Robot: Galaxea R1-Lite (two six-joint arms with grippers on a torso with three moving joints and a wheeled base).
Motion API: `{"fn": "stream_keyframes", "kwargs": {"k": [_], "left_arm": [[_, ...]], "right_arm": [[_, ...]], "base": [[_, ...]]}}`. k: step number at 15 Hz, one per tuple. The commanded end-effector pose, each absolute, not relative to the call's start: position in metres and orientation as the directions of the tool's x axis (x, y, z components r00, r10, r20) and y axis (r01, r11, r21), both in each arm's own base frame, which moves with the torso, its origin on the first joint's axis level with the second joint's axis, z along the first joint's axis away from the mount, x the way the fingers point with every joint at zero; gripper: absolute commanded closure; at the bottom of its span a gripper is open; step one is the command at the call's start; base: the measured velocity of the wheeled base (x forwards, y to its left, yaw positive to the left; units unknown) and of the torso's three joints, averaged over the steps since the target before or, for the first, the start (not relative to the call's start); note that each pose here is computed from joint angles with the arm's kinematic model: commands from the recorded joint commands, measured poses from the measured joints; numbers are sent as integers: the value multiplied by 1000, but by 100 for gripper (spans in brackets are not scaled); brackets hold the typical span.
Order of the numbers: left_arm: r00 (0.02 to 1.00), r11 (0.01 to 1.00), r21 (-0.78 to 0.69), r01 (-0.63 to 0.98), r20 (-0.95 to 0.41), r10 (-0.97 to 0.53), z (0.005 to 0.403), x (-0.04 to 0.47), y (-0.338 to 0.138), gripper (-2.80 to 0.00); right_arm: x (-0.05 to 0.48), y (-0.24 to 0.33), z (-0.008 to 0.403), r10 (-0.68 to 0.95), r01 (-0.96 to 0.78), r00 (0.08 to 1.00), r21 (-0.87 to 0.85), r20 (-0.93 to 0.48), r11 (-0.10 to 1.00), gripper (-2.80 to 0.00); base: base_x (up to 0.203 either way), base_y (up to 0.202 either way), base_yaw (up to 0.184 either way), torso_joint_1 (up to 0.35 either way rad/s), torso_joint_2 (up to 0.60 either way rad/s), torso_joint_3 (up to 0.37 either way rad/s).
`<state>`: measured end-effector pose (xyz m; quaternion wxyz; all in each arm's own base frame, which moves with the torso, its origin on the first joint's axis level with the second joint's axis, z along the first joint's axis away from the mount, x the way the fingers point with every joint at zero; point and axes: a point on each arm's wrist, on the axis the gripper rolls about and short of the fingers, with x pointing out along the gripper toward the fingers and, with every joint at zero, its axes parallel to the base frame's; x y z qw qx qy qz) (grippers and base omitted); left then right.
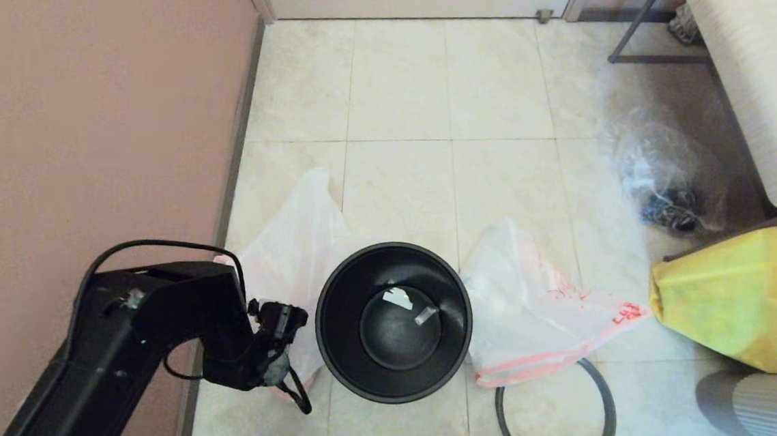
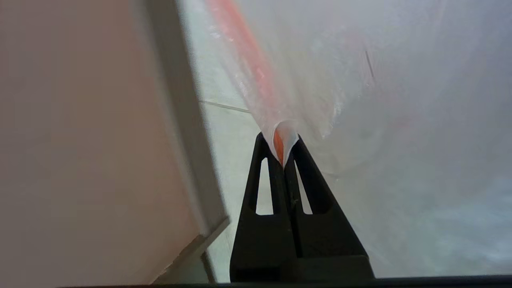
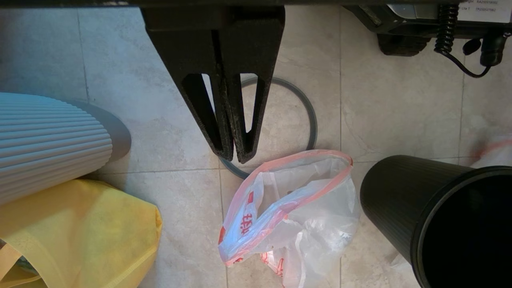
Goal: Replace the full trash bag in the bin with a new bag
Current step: Pick up a new trash bag, then put the new garbage bag on the trash can
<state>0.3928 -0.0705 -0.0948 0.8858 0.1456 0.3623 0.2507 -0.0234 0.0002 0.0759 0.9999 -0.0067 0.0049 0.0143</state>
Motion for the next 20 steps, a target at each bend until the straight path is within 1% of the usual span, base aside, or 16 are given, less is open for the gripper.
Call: {"fn": "stream_keyframes", "kwargs": {"k": [1,5,7,10,13,15,18,20], "left_arm": [[648,839,399,-370,-537,541,-48,380,-70,0],[622,847,419,-329,-579,528,-14,306,-69,0],[629,855,422,-302,-586,511,-2,263,-67,0],[676,871,390,-300,-557,482,19,209,-57,0],[725,888,349,-299,-523,449,35,165,-47,0],[779,907,287,-307,-471,413,52,157,-48,0],[887,948,239,-209,-362,286,81,141,-60,0],[947,962,226,-154,-246,209,110,135,-66,0]], "right_arm": [[-23,0,76,29,-29,1000,-14,-11,999,0],[-23,0,76,29,-29,1000,-14,-11,999,0],[-24,0,76,29,-29,1000,-14,-9,999,0],[-23,0,76,29,-29,1000,-14,-12,999,0],[-23,0,76,29,-29,1000,-14,-11,999,0],[-23,0,76,29,-29,1000,-14,-11,999,0],[-23,0,76,29,-29,1000,-14,-10,999,0],[-23,0,76,29,-29,1000,-14,-12,999,0]], "base": [[0,0,0,0,0,0],[0,0,0,0,0,0],[0,0,0,0,0,0],[0,0,0,0,0,0],[0,0,0,0,0,0],[0,0,0,0,0,0],[0,0,0,0,0,0],[0,0,0,0,0,0]]}}
